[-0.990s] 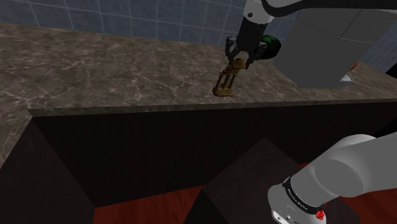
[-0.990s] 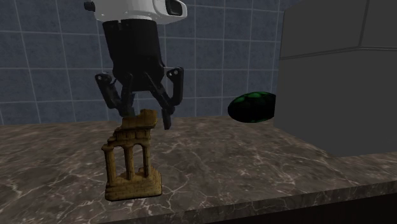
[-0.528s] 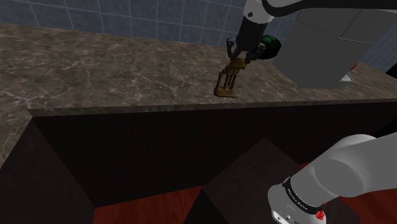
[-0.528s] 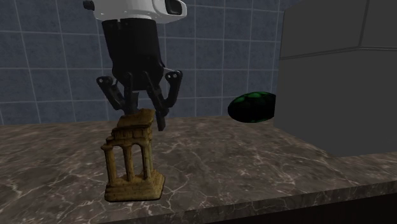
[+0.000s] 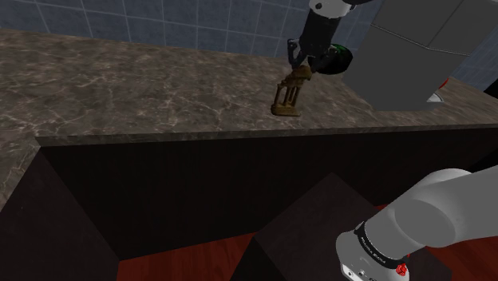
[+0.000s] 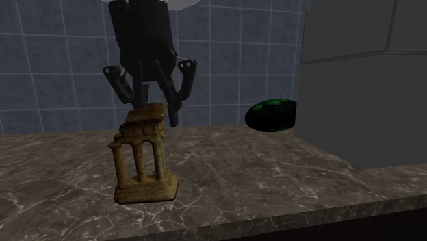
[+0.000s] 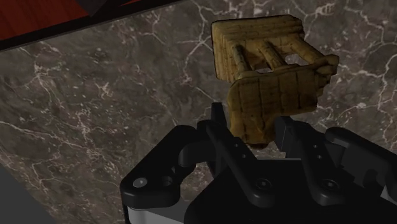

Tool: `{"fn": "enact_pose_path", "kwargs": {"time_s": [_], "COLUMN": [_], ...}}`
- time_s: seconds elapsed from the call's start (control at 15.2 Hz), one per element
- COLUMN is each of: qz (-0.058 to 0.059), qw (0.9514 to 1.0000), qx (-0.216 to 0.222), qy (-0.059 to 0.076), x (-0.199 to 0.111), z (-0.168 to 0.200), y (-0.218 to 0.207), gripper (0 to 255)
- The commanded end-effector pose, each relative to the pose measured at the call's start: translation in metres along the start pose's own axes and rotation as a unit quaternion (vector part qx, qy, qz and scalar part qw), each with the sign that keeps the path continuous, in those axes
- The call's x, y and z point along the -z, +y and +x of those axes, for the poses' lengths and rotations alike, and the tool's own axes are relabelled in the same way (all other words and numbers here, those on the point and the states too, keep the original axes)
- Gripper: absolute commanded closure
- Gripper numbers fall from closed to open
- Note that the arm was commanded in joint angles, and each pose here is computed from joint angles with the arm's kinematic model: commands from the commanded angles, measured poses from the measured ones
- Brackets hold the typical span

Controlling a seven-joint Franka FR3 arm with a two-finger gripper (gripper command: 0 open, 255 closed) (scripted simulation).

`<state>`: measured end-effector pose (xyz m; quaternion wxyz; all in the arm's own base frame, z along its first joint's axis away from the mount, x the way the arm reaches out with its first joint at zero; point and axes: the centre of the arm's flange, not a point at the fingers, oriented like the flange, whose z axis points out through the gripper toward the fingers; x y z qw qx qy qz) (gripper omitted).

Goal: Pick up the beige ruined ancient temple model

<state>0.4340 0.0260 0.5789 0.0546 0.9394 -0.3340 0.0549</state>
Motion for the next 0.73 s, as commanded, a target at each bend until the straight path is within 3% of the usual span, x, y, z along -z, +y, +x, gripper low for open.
{"fn": "enact_pose_path", "kwargs": {"time_s": [0.0, 0.66], "qz": [0.000, 0.000], "qw": [1.0000, 1.0000], "qx": [0.000, 0.000], "qy": [0.000, 0.000], "x": [0.011, 0.054], "z": [0.002, 0.008], "y": [0.000, 0.003], "gripper": [255, 255]}}
